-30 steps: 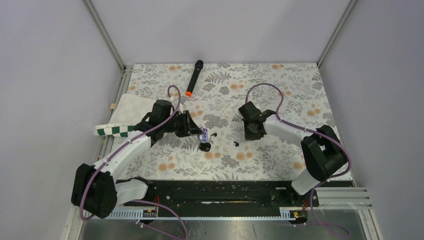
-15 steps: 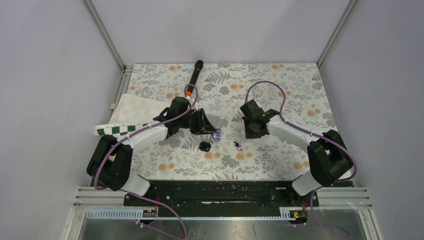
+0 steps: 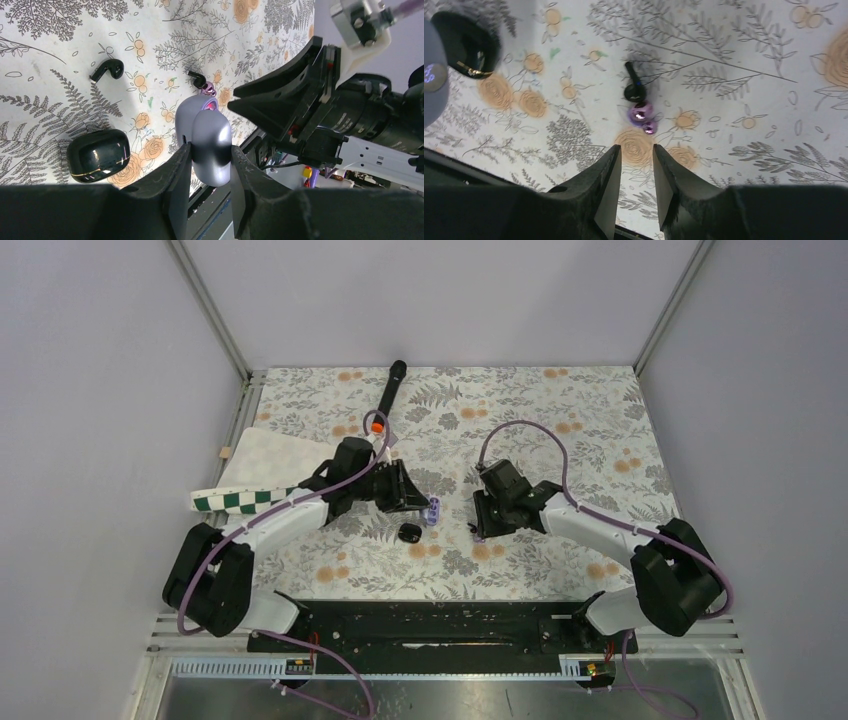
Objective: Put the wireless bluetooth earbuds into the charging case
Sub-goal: Pick up the left earbud from the center of the board.
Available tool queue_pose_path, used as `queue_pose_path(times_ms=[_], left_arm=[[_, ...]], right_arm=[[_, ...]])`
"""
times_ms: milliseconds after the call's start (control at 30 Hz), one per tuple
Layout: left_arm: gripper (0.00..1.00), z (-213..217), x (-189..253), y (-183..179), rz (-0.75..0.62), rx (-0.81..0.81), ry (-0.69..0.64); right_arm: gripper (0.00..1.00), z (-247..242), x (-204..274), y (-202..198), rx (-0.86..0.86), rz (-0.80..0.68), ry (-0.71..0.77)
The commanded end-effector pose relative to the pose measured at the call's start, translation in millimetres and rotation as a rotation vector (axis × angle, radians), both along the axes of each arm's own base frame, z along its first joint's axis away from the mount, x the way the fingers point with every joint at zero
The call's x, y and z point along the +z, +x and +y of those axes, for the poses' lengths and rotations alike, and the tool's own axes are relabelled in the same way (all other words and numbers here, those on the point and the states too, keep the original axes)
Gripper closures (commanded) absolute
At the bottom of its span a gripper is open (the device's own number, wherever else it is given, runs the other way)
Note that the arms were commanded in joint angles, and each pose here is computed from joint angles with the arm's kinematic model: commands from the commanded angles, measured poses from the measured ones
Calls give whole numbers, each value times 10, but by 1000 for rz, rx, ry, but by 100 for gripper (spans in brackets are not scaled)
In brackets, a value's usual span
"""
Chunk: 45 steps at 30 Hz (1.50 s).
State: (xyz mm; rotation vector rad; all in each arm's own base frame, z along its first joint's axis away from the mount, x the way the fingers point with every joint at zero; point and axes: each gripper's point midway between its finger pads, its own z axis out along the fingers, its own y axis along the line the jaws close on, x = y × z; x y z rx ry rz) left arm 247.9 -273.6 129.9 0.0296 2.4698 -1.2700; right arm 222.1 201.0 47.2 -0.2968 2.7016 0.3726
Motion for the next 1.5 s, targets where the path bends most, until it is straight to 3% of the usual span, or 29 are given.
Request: queue_pose_path(times_ms=[0,1000,1267,1467], left_arm=[[100,16,168,31,-71,8,-18],[100,138,76,7,-63,39,25],[100,150,74,-11,-63,39,22],[100,156,77,-17,-62,37,24]], right_arm=[[64,210,134,-28,58,-51,41],[68,330,-405,163,15,-49,-114],[78,325,-305,215,-9,-130,-139],[73,366,-160,241,-51,-147,-98]])
